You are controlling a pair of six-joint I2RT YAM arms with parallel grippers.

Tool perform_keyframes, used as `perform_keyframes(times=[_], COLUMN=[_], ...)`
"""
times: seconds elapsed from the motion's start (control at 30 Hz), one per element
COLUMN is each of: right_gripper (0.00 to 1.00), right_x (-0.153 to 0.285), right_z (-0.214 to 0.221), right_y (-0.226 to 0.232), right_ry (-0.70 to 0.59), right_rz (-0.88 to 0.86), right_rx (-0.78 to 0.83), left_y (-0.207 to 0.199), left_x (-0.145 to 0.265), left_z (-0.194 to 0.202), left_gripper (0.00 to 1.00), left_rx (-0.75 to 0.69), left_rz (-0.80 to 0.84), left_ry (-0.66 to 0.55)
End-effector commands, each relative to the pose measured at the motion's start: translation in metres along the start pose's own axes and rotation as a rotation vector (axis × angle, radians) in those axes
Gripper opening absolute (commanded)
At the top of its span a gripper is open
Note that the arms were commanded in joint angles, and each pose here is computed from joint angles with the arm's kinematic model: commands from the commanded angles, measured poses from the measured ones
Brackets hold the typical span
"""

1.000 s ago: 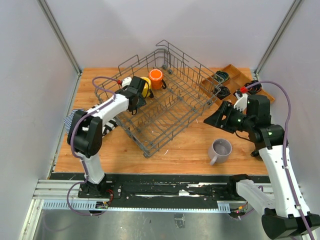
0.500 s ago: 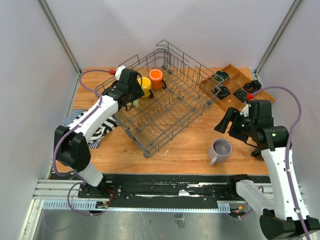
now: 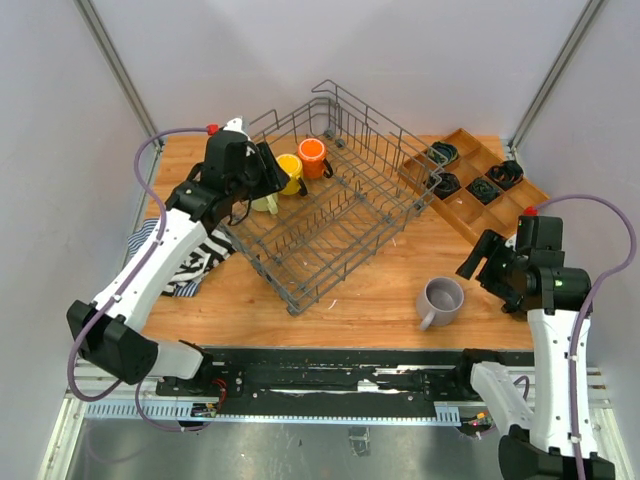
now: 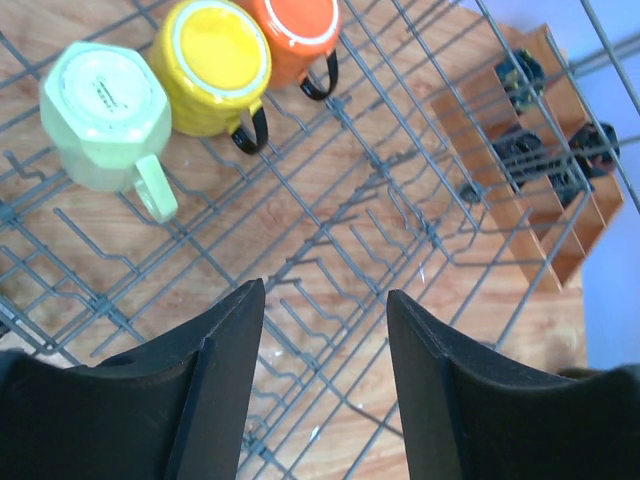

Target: Load the cups into the dish rack

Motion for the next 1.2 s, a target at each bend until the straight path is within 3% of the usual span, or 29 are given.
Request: perform_keyframes(times=[0.0, 0.3, 0.63, 0.83, 1.17], right_gripper=[0.73, 0.74, 0.74, 0.73, 0.71], right_x=[-0.005, 0.002, -0.017, -0.015, -0.042], right_z=[0.008, -0.012, -0.033, -0.046, -0.034], right_y=[-0.021, -0.049, -0.081, -0.100, -0.117], right_ry=[0.058, 0.024, 0.081, -0.009, -0.046], right_rz=[0.119, 0.347, 0.429, 0.534, 0.651], right_rx=[-0.067, -0.254, -0.519, -0.591, -0.820], left_y=[0.000, 0.007, 0.013, 0.010, 0.004], left_x=[0.023, 0.036, 0.021, 0.016, 0.009], left_z=[0.014, 0.032, 0.053, 0.056, 0.058], left_gripper=[0.57, 0.57, 0.57, 0.57, 0.57], left_rx=[-0.049, -0.069, -0.072, -0.064, -0.038], left_rz=[0.092, 0.180, 0.243, 0.266, 0.278], left_ry=[0.085, 0.156, 0.243, 0.270, 0.318])
Point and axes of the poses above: each gripper's point midway between its finger pads, its own x axis back along the fingers, its own y axis along the line the jaws close on, z = x × y, the point moved 7 cm from there along x, back along the fingers, and after that the axes turned 15 degrees about x, right-handed, at the moved point
